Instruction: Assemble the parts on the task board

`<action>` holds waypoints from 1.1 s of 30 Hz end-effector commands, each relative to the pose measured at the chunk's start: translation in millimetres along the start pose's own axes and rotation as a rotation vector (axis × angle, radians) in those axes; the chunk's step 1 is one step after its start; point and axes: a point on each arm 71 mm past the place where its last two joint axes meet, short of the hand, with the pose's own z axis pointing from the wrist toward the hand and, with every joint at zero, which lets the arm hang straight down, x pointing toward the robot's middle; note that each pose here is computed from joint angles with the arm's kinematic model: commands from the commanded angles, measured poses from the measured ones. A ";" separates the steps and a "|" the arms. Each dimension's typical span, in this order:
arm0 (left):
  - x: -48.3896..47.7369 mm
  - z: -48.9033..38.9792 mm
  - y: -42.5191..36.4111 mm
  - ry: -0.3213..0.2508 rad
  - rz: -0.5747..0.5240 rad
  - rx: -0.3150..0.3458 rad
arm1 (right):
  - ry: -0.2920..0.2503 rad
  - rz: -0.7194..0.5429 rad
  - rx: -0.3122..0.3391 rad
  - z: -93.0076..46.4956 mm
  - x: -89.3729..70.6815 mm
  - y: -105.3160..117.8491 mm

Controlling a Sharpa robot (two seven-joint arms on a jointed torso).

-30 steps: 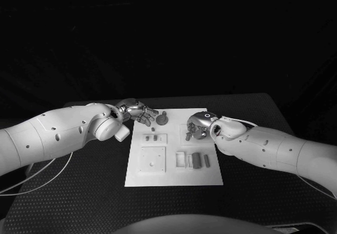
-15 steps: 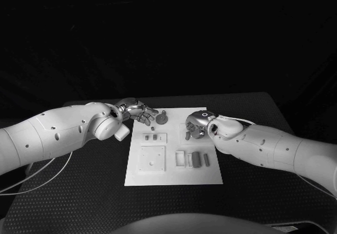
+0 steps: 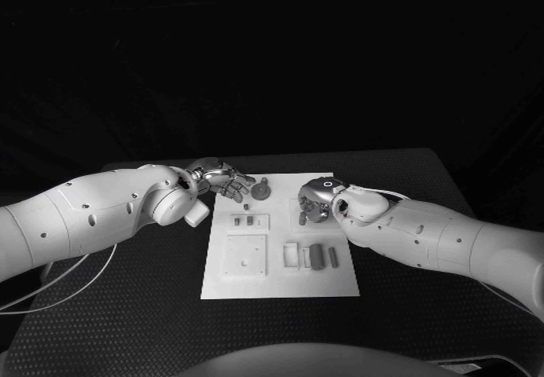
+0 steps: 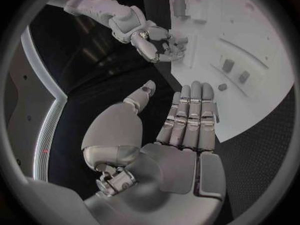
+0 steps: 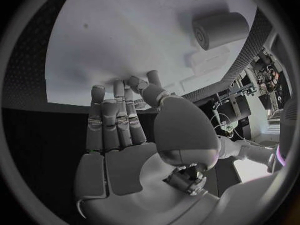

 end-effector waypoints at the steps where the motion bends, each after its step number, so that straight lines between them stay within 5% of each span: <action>1: 0.9 0.3 -1.8 -0.002 0.005 0.005 | 0.207 -0.020 -0.014 -9.7 41.5 6.1; 11: 0.2 0.3 -1.3 -0.006 0.007 0.002 | 0.190 -0.018 -0.012 -11.0 40.7 3.7; 25: -1.2 -0.8 -0.6 -0.014 0.007 0.001 | 0.018 0.098 0.050 -19.3 24.2 -7.3; 33: -1.7 -1.4 -0.2 -0.015 0.007 0.001 | -0.017 0.127 0.070 -19.9 18.5 -10.6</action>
